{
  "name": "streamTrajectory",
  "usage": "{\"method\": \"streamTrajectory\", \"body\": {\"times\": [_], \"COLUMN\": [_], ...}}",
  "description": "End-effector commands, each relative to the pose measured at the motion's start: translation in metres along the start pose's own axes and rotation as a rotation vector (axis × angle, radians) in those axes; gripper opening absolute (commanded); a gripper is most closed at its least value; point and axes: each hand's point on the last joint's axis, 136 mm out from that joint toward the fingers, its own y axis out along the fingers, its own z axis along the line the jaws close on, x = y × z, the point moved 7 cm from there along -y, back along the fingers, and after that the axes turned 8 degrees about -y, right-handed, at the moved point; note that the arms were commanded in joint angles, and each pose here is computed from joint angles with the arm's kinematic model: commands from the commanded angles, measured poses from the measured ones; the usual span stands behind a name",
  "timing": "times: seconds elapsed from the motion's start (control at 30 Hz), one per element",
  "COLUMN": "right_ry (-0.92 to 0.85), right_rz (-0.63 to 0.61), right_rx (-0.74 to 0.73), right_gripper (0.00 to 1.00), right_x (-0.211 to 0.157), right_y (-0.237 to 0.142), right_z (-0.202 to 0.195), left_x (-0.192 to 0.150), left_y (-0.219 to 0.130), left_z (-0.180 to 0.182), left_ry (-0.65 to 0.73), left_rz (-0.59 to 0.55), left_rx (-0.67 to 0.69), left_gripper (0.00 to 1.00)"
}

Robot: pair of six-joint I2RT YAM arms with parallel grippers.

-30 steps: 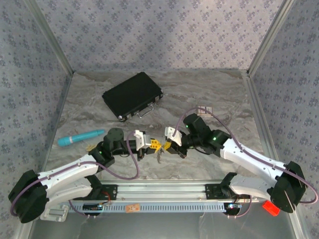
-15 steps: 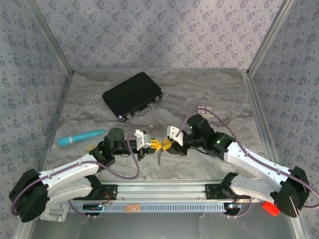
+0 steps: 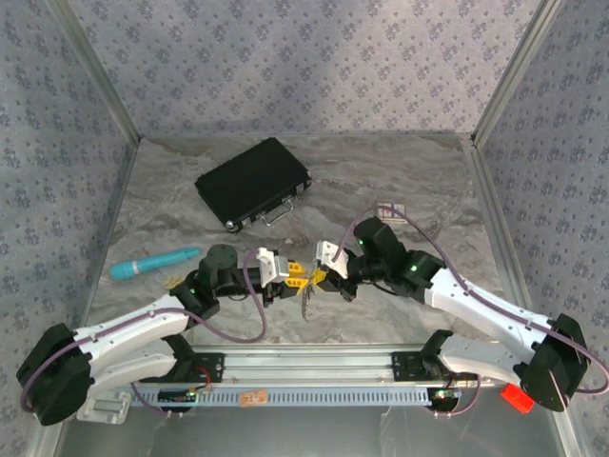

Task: Put the keys on the keyring

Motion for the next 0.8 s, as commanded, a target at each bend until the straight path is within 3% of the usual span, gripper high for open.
{"method": "streamTrajectory", "body": {"times": [0.0, 0.23, 0.6, 0.77], "right_ry": [-0.066, -0.151, -0.206, -0.199], "right_rz": [0.118, 0.215, 0.217, 0.168], "right_rx": [-0.004, 0.025, 0.035, 0.018], "right_gripper": [0.00, 0.00, 0.00, 0.00], "right_x": [0.002, 0.011, 0.026, 0.031], "right_y": [-0.005, -0.003, 0.007, 0.007], "right_z": [-0.001, 0.001, 0.002, 0.001], "left_x": [0.006, 0.005, 0.005, 0.005], "left_y": [-0.002, 0.000, 0.003, 0.002], "left_z": [0.000, -0.001, -0.002, -0.003], "left_ry": [0.045, 0.049, 0.049, 0.061], "left_rz": [0.040, 0.070, 0.077, 0.070], "left_rx": [0.016, -0.009, -0.030, -0.036], "left_gripper": [0.25, 0.23, 0.16, 0.00]}}
